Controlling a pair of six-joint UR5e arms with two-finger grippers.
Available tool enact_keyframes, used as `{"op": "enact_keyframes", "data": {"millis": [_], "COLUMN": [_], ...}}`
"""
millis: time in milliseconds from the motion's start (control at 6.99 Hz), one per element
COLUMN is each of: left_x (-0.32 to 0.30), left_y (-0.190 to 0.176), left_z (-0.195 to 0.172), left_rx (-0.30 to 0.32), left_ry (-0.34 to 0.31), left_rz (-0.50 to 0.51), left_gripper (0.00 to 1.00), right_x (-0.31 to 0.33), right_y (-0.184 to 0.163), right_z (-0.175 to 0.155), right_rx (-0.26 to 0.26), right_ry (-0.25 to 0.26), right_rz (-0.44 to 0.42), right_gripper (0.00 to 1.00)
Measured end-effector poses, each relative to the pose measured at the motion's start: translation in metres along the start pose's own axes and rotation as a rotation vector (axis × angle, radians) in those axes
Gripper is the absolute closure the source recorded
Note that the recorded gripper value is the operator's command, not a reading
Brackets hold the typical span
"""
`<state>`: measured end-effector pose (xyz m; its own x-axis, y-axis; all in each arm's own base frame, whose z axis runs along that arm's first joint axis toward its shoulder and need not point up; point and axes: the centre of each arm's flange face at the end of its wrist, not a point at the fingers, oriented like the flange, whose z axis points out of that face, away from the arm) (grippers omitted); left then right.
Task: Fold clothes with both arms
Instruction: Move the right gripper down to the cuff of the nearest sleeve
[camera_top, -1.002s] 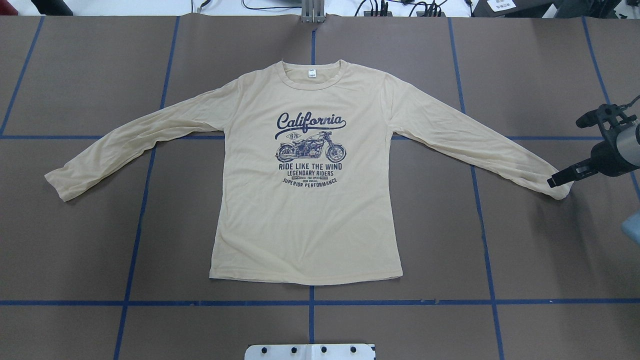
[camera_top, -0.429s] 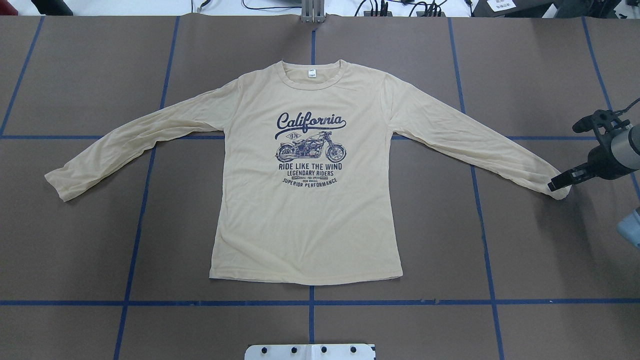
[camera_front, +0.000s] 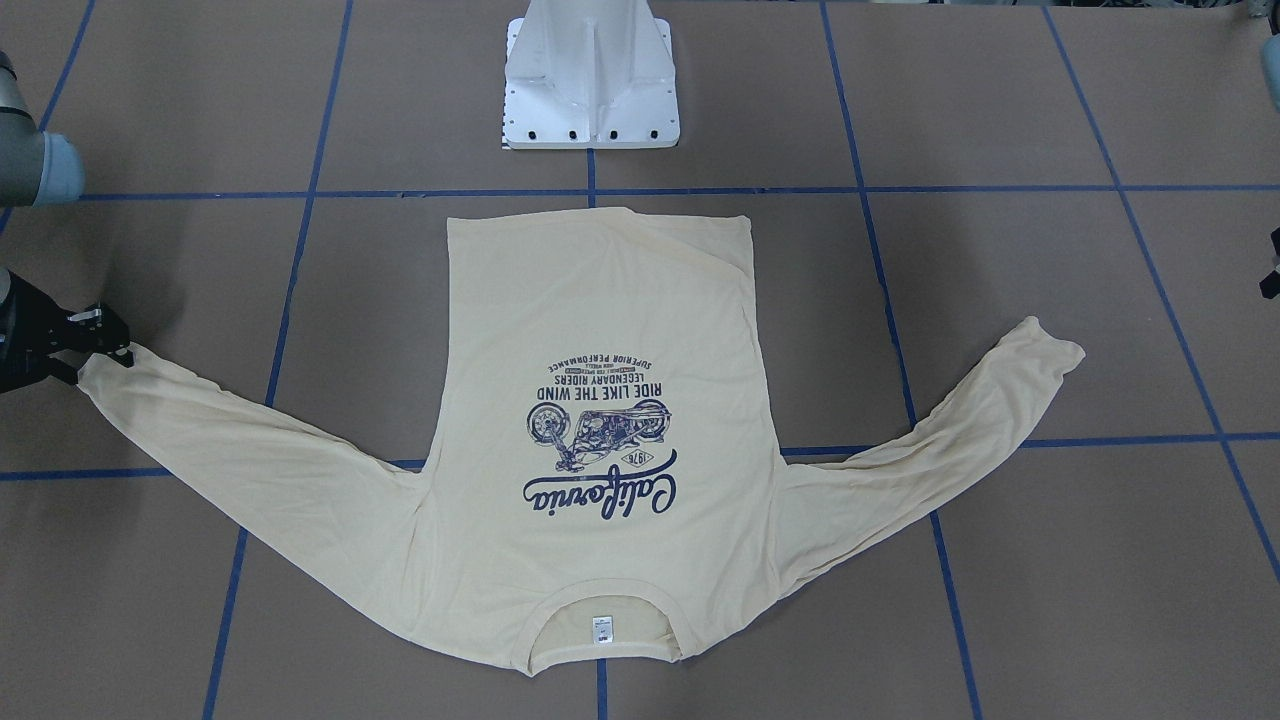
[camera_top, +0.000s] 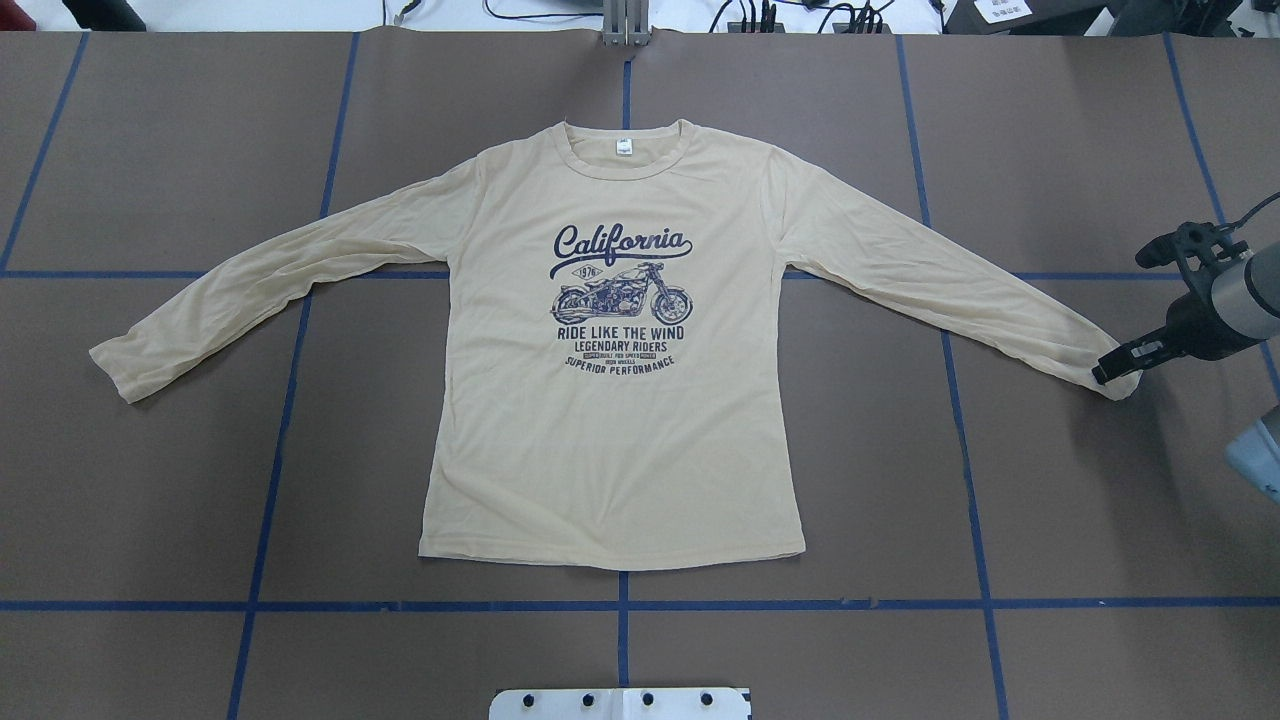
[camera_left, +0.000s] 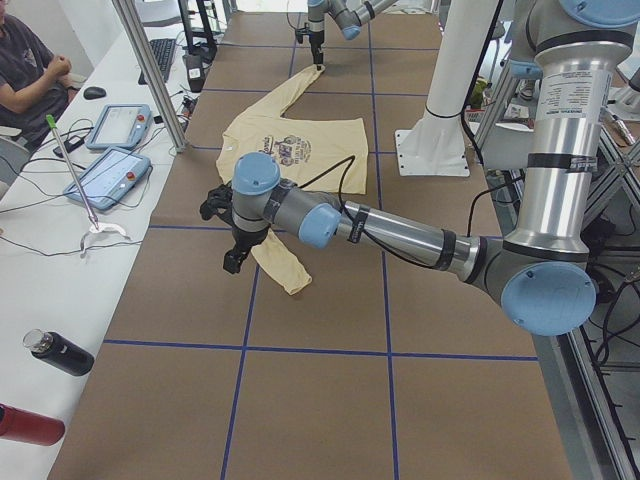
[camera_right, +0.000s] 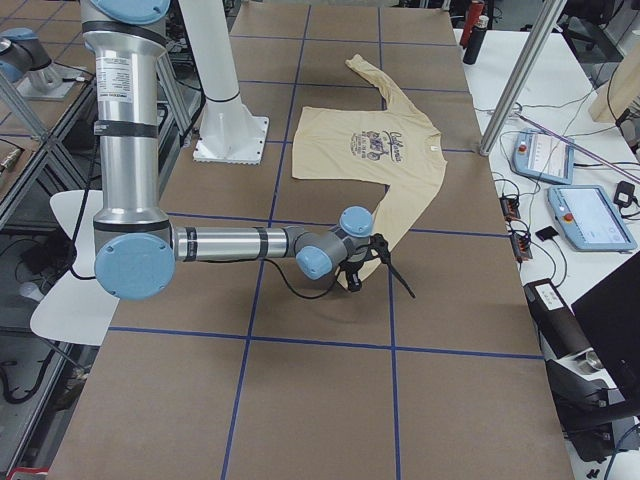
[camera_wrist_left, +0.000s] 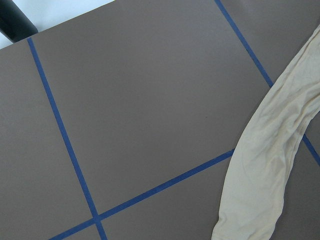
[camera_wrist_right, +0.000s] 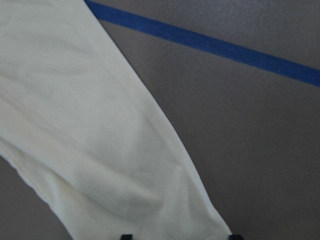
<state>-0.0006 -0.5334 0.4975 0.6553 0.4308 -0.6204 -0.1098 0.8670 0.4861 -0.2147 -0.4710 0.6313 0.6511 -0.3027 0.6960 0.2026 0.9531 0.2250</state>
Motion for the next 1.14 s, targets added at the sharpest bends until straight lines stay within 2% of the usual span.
{"op": "enact_keyframes", "data": {"millis": [286,429,572,1002,1145], "left_x": [-0.0009,-0.0012,-0.0013,-0.0012,-0.0002], "left_y": [0.0016,0.0022,0.0025,0.0034,0.0034], "left_z": [0.0009,0.0011,0.0012,0.0018,0.0021], "left_rx": [-0.002,-0.003,-0.004,-0.005,-0.006], "left_ry": [0.0,0.0,0.0,0.007,0.019], "left_rz": [-0.002,-0.003,-0.004,-0.006,-0.007], "left_gripper": [0.0,0.0,0.0,0.0,0.0], "right_x": [-0.002,-0.0029,-0.003,-0.0011,-0.0004], "right_y": [-0.0016,-0.0023,-0.0025,-0.0004,-0.0001], "right_z": [-0.0026,-0.0048,-0.0058,-0.0055,-0.0049], "right_rx": [0.006,0.013,0.017,0.012,0.01], "right_ry": [-0.003,-0.002,-0.001,-0.002,-0.001], "right_rz": [-0.003,-0.002,0.0,0.007,0.009], "right_gripper": [0.68,0.68,0.62,0.11,0.02]}}
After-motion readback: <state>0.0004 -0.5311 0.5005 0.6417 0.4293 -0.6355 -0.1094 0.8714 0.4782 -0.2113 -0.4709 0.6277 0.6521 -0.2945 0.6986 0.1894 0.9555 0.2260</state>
